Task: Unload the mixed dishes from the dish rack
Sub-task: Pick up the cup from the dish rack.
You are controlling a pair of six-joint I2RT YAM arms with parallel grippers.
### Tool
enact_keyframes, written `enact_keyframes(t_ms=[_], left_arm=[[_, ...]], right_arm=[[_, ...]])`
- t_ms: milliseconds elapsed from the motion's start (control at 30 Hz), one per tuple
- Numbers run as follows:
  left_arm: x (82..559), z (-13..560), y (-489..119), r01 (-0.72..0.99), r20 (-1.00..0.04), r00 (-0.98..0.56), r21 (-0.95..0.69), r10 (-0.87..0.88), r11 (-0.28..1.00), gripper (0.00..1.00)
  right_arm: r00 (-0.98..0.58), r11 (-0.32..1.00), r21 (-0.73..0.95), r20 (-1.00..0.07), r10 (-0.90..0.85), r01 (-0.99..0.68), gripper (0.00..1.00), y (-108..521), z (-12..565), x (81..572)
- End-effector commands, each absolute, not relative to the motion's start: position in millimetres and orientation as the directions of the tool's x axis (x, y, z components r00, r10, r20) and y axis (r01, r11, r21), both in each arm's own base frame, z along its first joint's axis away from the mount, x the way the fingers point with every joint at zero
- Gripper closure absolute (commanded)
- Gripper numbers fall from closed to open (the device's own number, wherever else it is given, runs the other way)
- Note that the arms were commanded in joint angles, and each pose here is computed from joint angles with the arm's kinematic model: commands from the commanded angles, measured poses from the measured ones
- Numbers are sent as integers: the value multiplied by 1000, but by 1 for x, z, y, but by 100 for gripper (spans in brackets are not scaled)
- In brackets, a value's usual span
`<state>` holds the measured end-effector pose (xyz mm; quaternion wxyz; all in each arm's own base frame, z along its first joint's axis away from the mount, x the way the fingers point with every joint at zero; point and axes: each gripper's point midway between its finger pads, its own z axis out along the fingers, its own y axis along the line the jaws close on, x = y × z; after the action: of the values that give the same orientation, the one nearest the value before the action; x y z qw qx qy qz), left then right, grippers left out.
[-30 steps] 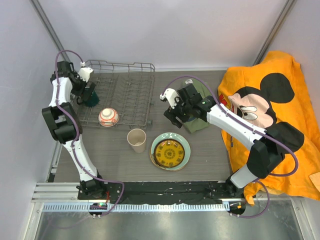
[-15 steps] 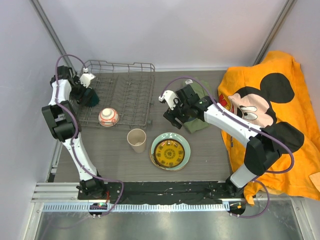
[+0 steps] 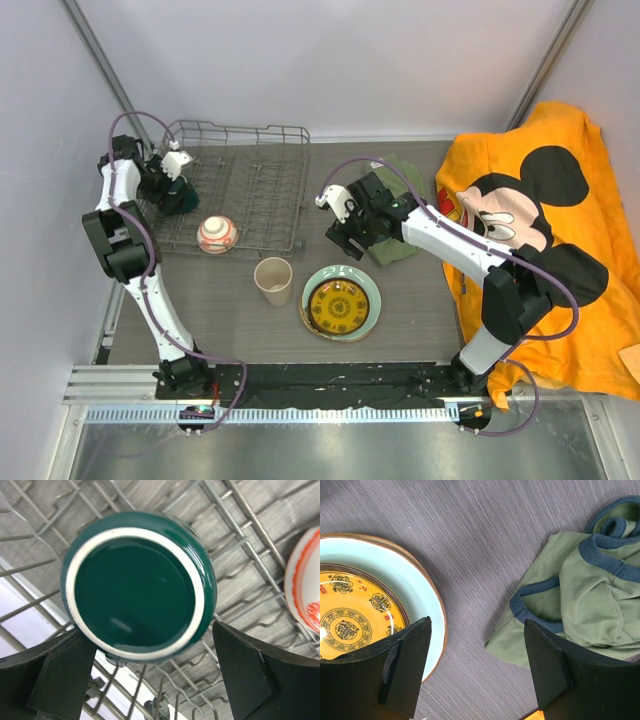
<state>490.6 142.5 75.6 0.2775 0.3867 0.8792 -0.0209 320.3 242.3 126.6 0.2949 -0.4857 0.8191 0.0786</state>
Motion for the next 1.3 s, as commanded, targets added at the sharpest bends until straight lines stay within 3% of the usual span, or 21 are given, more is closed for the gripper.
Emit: enact_keyframes(t_ms=[0,533,800,1000,1267], left_arm=[[480,95,132,732,-534,-501,160,682,663,1],[453,85,136,794,-443,-484,140,755,591,5],[465,77,146,772,-430,-497,178,753,611,7],[476,72,151,744,-439,-514,200,737,637,13],[483,64,157,735,-419,-535,197,734,649,35]], right_arm=[[-334,517,-182,-578,-744,-836,21,244,132,328],[-340,520,-181,-574,-745,-835,21,243,131,328],[-344,520,-181,-565,-750,-835,22,243,126,329],[-348,517,-178,-556,-755,-837,22,243,122,329],[-351,516,-178,-549,-759,-838,22,242,120,329]])
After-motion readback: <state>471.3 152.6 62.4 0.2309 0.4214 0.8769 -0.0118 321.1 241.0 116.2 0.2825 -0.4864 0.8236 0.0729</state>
